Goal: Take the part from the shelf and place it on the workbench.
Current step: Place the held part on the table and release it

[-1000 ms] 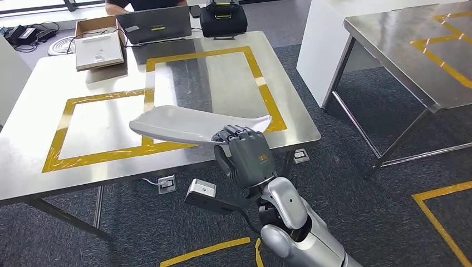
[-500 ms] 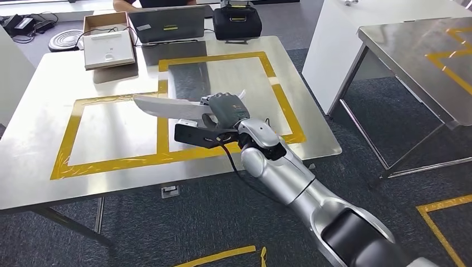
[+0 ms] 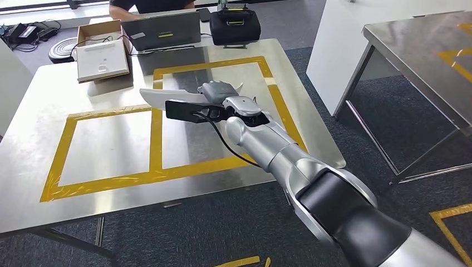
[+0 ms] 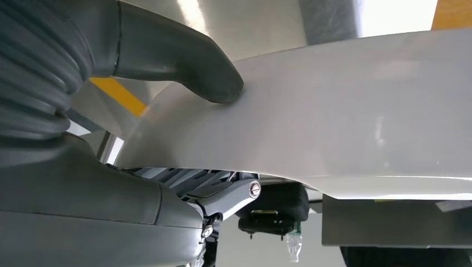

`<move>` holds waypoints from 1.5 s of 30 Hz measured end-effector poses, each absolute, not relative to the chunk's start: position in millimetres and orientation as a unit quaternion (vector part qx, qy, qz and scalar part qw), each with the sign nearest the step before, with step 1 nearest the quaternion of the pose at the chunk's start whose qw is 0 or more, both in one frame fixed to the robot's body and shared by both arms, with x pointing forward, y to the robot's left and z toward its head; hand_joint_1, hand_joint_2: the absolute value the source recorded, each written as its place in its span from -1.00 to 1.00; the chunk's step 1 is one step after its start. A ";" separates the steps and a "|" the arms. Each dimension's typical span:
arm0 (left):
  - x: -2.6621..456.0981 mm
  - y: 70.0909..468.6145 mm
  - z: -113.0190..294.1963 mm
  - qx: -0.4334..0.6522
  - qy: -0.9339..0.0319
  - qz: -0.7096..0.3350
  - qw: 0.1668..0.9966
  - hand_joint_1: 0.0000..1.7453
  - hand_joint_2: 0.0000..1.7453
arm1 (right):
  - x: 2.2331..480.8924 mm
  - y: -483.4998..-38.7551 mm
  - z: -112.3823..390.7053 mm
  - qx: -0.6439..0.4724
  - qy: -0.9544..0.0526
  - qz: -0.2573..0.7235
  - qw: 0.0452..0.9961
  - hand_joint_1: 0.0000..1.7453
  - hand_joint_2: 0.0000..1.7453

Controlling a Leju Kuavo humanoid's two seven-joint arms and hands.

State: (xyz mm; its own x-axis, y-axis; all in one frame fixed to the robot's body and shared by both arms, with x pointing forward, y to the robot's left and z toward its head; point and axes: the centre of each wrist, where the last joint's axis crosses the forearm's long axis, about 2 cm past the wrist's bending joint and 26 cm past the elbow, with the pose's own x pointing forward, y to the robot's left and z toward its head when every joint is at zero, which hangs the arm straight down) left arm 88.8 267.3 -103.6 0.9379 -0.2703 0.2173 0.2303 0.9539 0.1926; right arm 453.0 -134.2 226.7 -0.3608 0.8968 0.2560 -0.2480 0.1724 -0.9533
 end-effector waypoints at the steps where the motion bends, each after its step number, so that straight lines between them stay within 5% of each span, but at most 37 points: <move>1: 88.9 267.6 -103.6 0.083 -0.123 -0.129 0.981 -1.00 1.00 | 451.9 -131.1 225.6 -0.272 -0.585 0.584 0.493 1.00 1.00; 34: 109.1 263.8 -99.0 0.082 -0.148 -0.190 0.967 -1.00 1.00 | 375.6 11.3 261.2 -0.077 -0.687 0.612 0.384 1.00 1.00; 45: 109.0 262.2 -98.9 0.085 -0.136 -0.185 0.969 -1.00 1.00 | 361.1 26.8 264.7 -0.073 -0.689 0.628 0.354 1.00 1.00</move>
